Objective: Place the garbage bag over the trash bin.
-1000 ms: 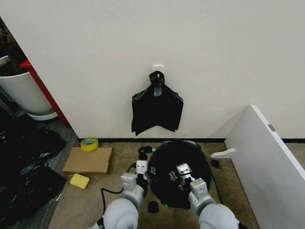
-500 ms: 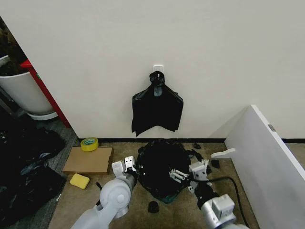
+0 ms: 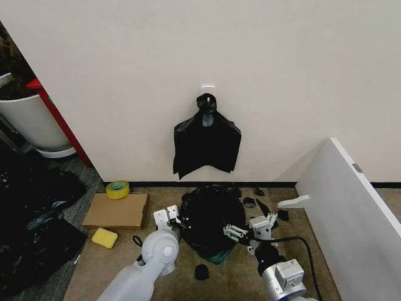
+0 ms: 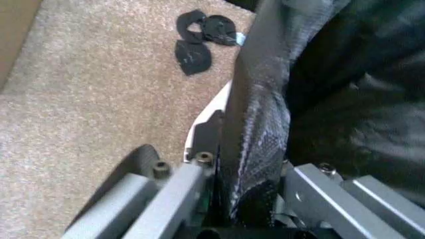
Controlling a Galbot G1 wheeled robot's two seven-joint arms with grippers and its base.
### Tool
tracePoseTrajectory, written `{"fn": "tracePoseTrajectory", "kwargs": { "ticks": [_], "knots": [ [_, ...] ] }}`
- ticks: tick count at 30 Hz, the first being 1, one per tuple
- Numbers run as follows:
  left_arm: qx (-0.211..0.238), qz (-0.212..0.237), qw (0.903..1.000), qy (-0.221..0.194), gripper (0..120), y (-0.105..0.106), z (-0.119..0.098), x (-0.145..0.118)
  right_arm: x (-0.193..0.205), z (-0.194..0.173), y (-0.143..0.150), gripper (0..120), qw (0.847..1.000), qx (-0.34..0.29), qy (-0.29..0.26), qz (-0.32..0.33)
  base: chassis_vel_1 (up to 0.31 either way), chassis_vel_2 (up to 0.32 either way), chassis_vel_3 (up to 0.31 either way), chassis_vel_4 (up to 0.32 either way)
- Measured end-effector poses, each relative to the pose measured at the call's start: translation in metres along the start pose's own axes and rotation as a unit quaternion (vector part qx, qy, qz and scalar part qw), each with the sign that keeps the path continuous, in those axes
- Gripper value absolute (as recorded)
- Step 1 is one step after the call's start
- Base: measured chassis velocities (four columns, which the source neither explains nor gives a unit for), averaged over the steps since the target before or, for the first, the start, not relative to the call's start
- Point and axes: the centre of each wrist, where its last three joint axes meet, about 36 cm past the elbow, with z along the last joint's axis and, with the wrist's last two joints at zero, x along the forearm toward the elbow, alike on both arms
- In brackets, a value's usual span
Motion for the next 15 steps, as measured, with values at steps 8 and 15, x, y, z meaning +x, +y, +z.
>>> {"fn": "tracePoseTrajectory", "kwargs": {
  "ticks": [8, 15],
  "knots": [
    [-0.006, -0.007, 0.9999, -0.010, 41, 0.006, -0.003, 0.016, -0.001, -0.001, -0.003, 100, 1.000, -0.001, 0.001, 0.003, 0.000, 0.000, 0.000, 0.000],
    [-0.042, 0.004, 0.9986, -0.033, 66, 0.016, -0.010, 0.048, -0.002, -0.002, 0.000, 100, 1.000, -0.016, -0.001, 0.009, 0.000, 0.000, 0.000, 0.000]
  ]
}}
